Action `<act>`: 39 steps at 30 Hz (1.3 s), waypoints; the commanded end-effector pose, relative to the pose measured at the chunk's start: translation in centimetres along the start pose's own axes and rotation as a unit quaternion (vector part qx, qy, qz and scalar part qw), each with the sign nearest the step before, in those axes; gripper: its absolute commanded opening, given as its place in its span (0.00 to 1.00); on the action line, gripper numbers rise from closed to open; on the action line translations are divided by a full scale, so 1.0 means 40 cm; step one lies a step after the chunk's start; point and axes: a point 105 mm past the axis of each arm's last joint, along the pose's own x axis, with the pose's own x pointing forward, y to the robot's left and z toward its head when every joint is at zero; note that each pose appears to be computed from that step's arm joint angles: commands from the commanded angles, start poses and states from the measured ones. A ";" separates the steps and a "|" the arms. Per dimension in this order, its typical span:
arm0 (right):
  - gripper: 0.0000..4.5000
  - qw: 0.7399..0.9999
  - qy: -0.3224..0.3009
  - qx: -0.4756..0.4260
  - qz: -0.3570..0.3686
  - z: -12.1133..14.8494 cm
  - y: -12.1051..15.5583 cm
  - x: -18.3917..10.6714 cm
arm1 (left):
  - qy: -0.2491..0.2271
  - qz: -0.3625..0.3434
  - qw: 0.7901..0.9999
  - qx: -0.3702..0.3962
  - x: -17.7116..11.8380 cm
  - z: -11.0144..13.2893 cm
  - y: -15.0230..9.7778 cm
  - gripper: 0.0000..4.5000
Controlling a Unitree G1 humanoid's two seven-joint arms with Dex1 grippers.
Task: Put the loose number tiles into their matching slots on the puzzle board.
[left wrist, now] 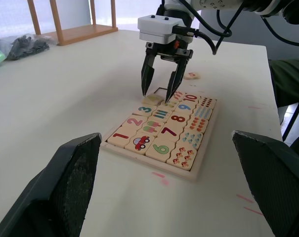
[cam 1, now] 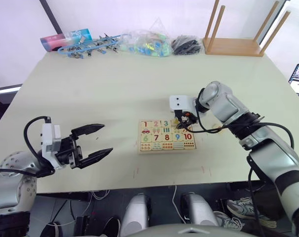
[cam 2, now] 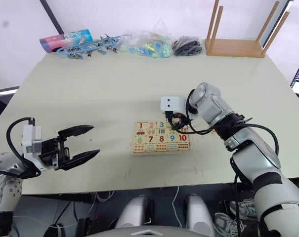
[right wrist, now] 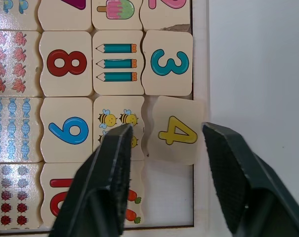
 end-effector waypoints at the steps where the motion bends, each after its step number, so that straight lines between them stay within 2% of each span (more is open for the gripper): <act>1: 0.53 1.000 -0.007 -0.008 -0.014 0.013 -0.017 -0.026 | -0.004 0.001 1.000 0.017 -0.003 0.013 0.004 1.00; 12: 0.53 1.000 -0.021 -0.001 -0.022 0.012 -0.030 -0.051 | -0.005 0.001 1.000 0.019 -0.007 0.010 0.008 1.00; 17: 0.53 0.998 -0.046 0.007 -0.033 0.022 -0.041 -0.062 | -0.006 0.000 1.000 0.020 -0.007 0.010 0.008 1.00; 20: 0.31 0.997 -0.057 0.009 -0.041 0.027 -0.048 -0.064 | -0.006 -0.001 1.000 0.020 -0.008 0.010 0.009 1.00; 23: 0.02 0.996 -0.065 0.010 -0.054 0.029 -0.059 -0.060 | -0.006 -0.003 1.000 0.020 -0.008 0.010 0.010 1.00; 39: 0.01 0.995 -0.072 0.006 -0.067 0.021 -0.063 -0.013 | -0.003 -0.004 1.000 0.020 -0.010 0.009 0.009 1.00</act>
